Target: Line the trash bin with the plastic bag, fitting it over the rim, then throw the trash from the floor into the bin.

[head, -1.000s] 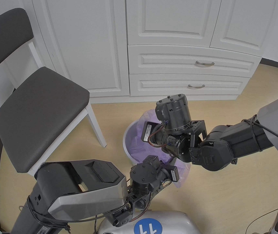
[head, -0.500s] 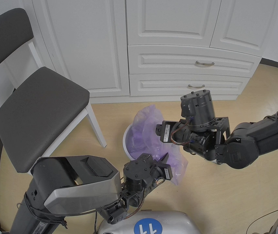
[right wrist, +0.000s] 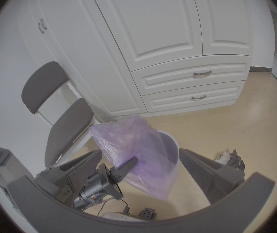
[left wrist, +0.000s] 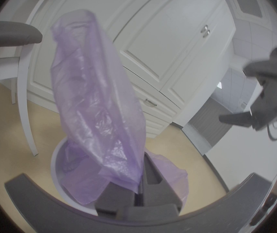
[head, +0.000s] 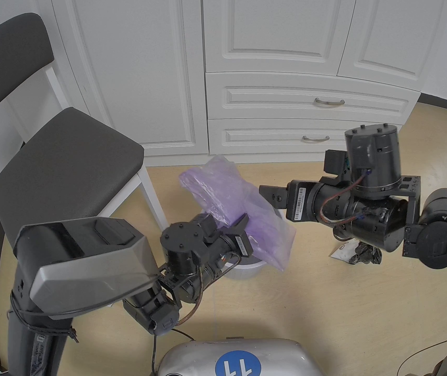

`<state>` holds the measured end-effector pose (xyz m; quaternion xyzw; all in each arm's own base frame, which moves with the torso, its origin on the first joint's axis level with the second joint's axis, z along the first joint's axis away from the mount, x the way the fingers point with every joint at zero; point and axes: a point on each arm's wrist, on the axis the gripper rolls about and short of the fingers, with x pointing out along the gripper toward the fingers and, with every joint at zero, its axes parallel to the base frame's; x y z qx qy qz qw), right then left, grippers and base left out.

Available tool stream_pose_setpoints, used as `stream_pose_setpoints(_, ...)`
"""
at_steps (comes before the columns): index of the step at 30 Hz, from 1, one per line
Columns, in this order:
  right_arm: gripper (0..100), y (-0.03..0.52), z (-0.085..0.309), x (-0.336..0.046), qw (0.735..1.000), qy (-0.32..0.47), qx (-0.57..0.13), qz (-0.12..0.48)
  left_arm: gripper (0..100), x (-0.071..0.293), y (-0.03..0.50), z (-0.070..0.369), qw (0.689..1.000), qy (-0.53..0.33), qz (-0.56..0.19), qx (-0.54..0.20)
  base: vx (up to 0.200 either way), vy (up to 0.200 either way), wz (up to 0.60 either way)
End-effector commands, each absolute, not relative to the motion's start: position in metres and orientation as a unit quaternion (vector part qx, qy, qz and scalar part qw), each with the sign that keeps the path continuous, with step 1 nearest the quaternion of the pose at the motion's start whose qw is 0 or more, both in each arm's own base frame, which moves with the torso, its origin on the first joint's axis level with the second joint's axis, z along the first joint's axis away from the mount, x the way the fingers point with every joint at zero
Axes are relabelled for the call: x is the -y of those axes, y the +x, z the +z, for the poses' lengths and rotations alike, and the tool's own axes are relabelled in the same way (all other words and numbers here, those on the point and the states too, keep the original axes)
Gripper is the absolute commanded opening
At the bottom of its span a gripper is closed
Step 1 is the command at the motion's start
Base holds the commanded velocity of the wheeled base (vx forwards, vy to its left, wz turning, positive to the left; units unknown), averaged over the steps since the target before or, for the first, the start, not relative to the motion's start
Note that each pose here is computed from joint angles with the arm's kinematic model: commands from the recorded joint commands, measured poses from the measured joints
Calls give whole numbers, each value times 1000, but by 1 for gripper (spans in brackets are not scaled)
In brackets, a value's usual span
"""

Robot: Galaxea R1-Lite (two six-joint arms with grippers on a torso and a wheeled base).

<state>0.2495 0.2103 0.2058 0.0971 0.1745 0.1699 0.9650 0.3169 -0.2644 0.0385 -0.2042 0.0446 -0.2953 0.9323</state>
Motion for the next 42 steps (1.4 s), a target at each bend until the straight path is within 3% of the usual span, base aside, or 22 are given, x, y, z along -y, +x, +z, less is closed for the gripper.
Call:
stream_pose_setpoints(1,100,241,232,-194,968,121,-138,169,0,245,325,82,920,-263,-290,-24,0,0,0)
stream_pose_setpoints(12,100,260,231,-192,971,129,-136,148,0,240,335,119,902,-341,-253,-73,0,0,0)
stream_pose_setpoints(25,100,261,231,-190,972,129,-135,144,0,266,276,128,880,-327,-324,-115,0,0,0)
stream_pose_setpoints(31,100,263,228,-191,972,127,-138,143,0,270,284,108,884,-318,-316,-133,0,0,0)
stream_pose_setpoints(39,100,270,220,-193,972,123,-148,137,0,258,339,49,903,-311,-254,-153,0,0,0)
stream_pose_setpoints(42,100,270,221,-193,972,123,-146,137,0,251,353,48,906,-318,-239,-141,0,0,0)
